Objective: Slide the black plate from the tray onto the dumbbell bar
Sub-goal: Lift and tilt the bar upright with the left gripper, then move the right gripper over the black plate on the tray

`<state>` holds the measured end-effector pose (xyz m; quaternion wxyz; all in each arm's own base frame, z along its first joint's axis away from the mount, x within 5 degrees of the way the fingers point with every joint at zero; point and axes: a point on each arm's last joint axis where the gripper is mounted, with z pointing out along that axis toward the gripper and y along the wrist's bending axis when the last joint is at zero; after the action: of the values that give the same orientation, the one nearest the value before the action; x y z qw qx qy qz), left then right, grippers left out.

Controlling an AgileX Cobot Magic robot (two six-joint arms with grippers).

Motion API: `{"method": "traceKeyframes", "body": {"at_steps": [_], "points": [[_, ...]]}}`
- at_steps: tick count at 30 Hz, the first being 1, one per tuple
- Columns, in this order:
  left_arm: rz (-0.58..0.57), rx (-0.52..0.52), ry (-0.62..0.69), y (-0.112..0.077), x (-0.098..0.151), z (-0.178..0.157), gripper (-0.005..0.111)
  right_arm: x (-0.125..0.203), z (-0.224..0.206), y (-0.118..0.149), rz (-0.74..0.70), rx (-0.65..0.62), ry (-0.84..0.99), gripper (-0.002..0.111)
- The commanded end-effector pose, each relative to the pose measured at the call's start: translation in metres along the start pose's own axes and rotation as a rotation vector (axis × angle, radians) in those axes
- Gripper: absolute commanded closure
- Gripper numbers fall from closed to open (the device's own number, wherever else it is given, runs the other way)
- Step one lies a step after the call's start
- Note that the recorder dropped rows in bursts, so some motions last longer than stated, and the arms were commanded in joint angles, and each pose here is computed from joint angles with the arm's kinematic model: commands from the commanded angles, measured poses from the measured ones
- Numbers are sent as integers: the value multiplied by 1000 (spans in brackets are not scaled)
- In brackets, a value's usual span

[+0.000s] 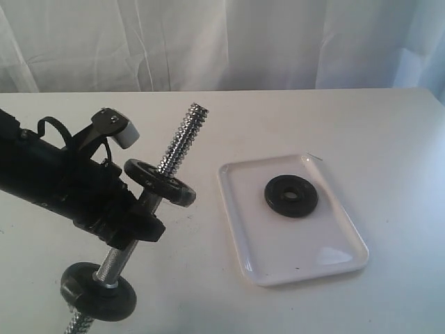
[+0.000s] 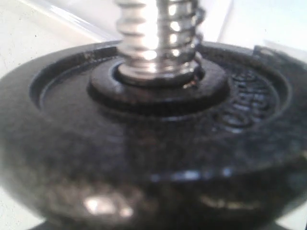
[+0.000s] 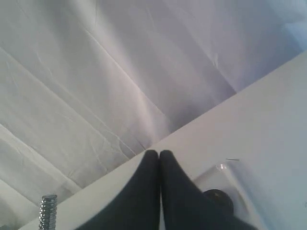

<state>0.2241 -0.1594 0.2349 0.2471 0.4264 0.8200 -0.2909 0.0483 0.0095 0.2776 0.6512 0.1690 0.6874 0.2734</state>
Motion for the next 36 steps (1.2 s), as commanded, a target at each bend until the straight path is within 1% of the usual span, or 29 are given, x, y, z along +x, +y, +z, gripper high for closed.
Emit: {"method": "traceKeyframes", "body": {"at_steps": [1,4,7,10,16,18,21,23,25,27,29,31,33,36], "points": [[-54,66,-168,-17,-19,-20,107,-10,9,8,-39,7,21,108],[-46,63,-181,-18,-21,-22,107,-21,17,18,-114,13,75,108],[-46,63,-181,-18,-21,-22,107,-31,30,28,-255,40,184,108],[-44,63,-181,-18,-21,-22,107,-43,48,36,-383,45,242,108],[-49,67,-183,-18,-21,-22,107,-68,74,52,-570,22,237,108],[-49,67,-183,-18,-21,-22,107,-71,77,55,-572,16,223,108],[-50,63,-185,-18,-21,-22,107,-71,86,55,-533,14,224,108],[-50,63,-185,-18,-21,-22,107,-66,96,54,-534,15,322,108],[-50,61,-186,-18,-21,-22,107,-59,109,55,-589,-12,469,108],[-51,56,-188,-17,-21,-22,107,-52,128,56,-663,-73,575,108],[-52,47,-191,-17,-22,-22,107,-51,145,58,-733,-138,599,108],[-54,47,-191,-17,-22,-22,107,-50,162,60,-725,-166,606,108],[-54,44,-193,-16,-22,-22,107,-53,176,61,-711,-164,598,108],[-55,34,-196,-15,-22,-22,107,-57,189,62,-649,-141,587,108]]}}
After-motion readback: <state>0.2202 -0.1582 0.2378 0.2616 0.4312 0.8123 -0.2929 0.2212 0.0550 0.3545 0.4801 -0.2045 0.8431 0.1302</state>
